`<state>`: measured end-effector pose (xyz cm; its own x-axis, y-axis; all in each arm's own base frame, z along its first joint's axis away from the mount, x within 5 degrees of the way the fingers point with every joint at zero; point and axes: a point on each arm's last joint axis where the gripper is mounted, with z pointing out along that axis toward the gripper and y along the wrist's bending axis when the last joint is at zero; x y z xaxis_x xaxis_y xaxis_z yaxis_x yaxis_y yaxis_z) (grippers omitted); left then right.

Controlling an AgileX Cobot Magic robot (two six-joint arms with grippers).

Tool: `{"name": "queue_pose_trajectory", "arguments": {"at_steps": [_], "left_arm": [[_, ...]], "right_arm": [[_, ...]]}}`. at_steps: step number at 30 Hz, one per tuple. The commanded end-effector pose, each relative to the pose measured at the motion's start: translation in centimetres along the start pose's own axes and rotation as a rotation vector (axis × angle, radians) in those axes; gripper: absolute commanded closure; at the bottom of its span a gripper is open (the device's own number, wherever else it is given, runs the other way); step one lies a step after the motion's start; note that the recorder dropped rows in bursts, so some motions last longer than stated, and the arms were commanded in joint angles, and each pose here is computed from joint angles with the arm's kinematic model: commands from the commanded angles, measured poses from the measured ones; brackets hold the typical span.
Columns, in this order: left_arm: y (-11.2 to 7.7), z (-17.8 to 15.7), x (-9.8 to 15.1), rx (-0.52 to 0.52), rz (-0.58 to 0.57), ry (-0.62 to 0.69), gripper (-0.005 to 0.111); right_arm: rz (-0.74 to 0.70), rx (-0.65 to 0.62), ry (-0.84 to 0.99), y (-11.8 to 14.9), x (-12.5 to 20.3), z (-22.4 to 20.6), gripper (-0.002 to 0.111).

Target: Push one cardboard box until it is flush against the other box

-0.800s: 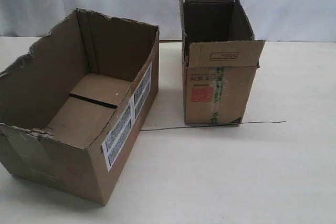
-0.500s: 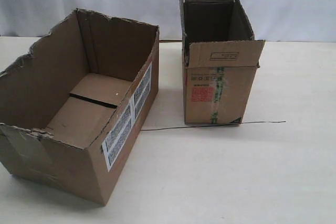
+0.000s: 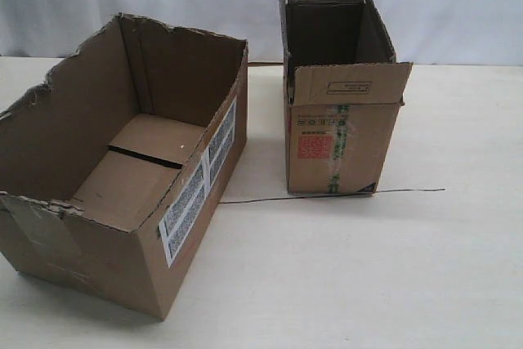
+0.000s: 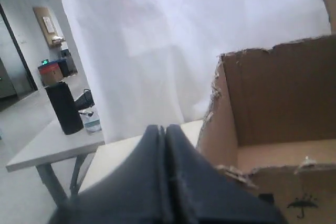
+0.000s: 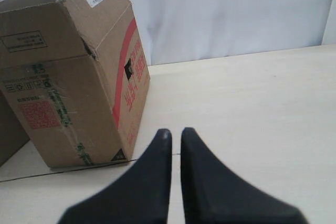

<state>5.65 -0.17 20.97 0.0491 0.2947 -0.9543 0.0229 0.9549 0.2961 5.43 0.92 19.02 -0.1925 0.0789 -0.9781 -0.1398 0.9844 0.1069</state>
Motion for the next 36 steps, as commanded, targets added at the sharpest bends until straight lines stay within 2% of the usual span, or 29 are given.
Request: {"name": "queue_pose_trajectory", "arguments": {"at_steps": [1,7,10,11,12,14,15,17,20,21,24,26,29,31,32,33,34,36], "left_arm": [[0.1,-0.2,-1.6,-0.013,-0.058,-0.186,0.107],[0.4,-0.9,-3.8,-0.032,-0.054,-0.441,0.107],[0.5,-1.8,-5.3,-0.037,-0.092,-0.629,0.107],[0.9,-2.2,-5.7,-0.03,-0.211,-0.702,0.107],[1.3,-2.5,-6.0,-0.004,-0.392,-0.756,0.107],[2.2,-2.5,-6.3,0.029,-0.709,-0.762,0.107],[2.5,-2.4,-6.6,0.034,-0.81,-0.723,0.107],[2.9,-2.1,-7.5,0.016,-0.833,-0.585,0.107],[3.3,-2.1,-10.1,-0.031,-0.51,-0.413,0.107],[3.6,-1.9,-11.3,-0.035,-0.447,-0.386,0.107],[4.4,-0.2,-14.7,-0.011,-0.373,-0.264,0.107],[4.4,1.5,-15.4,0.03,-0.288,-0.045,0.107],[5.0,4.4,-14.1,0.048,-0.076,0.461,0.107],[5.7,5.8,-13.2,0.038,0.018,0.772,0.107],[6.0,6.0,-13.2,0.038,0.036,0.884,0.107],[6.1,6.5,-13.2,0.051,0.05,0.987,0.107],[6.0,7.2,-13.6,0.089,0.052,1.028,0.107],[5.0,8.4,-14.8,0.199,-0.01,0.995,0.107]], "right_arm": [[-0.008,-0.004,-0.007,0.0,0.1,0.0,0.103],[-0.008,-0.004,-0.007,0.0,0.1,0.0,0.103],[-0.008,-0.004,-0.007,0.0,0.1,0.0,0.103],[-0.008,-0.004,-0.007,0.0,0.1,0.0,0.103],[-0.008,-0.004,-0.007,0.0,0.1,0.0,0.103],[-0.008,-0.004,-0.007,0.0,0.1,0.0,0.103],[-0.008,-0.004,-0.007,0.0,0.1,0.0,0.103],[-0.008,-0.004,-0.007,0.0,0.1,0.0,0.103],[-0.008,-0.004,-0.007,0.0,0.1,0.0,0.103],[-0.008,-0.004,-0.007,0.0,0.1,0.0,0.103],[-0.008,-0.004,-0.007,0.0,0.1,0.0,0.103],[-0.008,-0.004,-0.007,0.0,0.1,0.0,0.103],[-0.008,-0.004,-0.007,0.0,0.1,0.0,0.103],[-0.008,-0.004,-0.007,0.0,0.1,0.0,0.103],[-0.008,-0.004,-0.007,0.0,0.1,0.0,0.103],[-0.008,-0.004,-0.007,0.0,0.1,0.0,0.103],[-0.008,-0.004,-0.007,0.0,0.1,0.0,0.103],[-0.008,-0.004,-0.007,0.0,0.1,0.0,0.103]]}}
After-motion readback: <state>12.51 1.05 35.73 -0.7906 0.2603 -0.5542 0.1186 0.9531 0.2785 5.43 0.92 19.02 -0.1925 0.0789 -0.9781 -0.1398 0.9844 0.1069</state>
